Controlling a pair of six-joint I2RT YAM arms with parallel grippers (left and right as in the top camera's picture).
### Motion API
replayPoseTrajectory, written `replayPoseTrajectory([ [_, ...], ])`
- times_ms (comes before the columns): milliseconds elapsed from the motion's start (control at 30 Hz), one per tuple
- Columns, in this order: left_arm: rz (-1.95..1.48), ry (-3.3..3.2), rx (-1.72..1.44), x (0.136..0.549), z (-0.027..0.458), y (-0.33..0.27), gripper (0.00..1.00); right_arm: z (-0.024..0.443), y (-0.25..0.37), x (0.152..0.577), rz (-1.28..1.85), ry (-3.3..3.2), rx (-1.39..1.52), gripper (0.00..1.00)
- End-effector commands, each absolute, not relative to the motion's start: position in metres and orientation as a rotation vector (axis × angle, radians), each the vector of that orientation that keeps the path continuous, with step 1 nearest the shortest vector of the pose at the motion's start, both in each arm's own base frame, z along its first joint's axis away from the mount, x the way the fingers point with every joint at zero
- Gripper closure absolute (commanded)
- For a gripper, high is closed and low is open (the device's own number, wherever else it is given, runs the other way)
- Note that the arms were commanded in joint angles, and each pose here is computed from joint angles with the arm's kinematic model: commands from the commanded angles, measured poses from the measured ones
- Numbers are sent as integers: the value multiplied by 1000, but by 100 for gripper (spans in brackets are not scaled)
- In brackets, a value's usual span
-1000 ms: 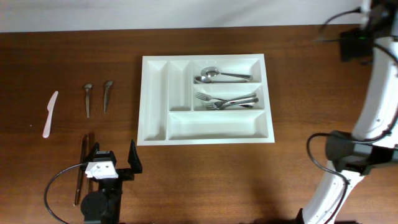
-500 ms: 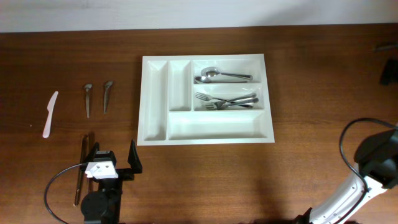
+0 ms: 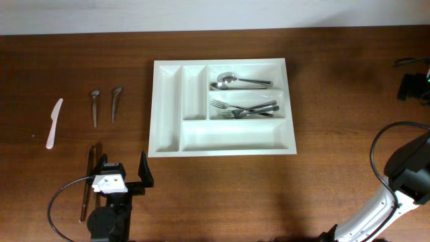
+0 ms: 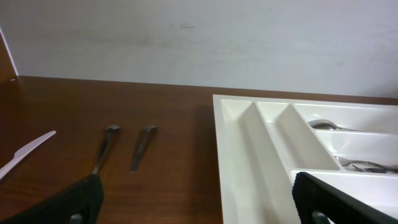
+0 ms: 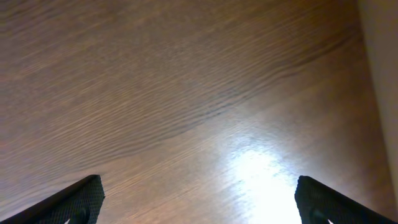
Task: Pack container
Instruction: 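Retract the right gripper to the right side of the table, then move the left gripper down over the long silver utensil on the left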
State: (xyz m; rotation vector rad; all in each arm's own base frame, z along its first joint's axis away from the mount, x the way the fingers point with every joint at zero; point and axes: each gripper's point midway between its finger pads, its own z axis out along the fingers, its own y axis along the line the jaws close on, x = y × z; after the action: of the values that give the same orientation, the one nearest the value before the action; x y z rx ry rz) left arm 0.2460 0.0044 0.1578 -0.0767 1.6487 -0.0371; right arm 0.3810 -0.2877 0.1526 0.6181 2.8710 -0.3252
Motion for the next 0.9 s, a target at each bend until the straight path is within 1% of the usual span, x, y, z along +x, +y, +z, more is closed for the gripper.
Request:
replayPoseTrajectory([
  [0, -33, 1649, -67, 246, 156, 4, 1, 159, -281, 386, -283, 2848, 588, 1],
  [367, -12, 1644, -87, 246, 157, 9, 1, 159, -281, 386, -283, 2848, 588, 1],
  [467, -82, 1641, -28, 246, 159, -5, 1, 159, -281, 386, -283, 2848, 588, 1],
  [567, -84, 1637, -25, 246, 161, -6, 1, 159, -281, 386, -283, 2848, 588, 1],
  [733, 10, 1663, -104, 241, 180, 18, 1, 159, -281, 386, -283, 2848, 588, 2],
  [867, 124, 1868, -152, 231, 179, 42, 1, 159, -281, 386, -283, 2848, 588, 1],
])
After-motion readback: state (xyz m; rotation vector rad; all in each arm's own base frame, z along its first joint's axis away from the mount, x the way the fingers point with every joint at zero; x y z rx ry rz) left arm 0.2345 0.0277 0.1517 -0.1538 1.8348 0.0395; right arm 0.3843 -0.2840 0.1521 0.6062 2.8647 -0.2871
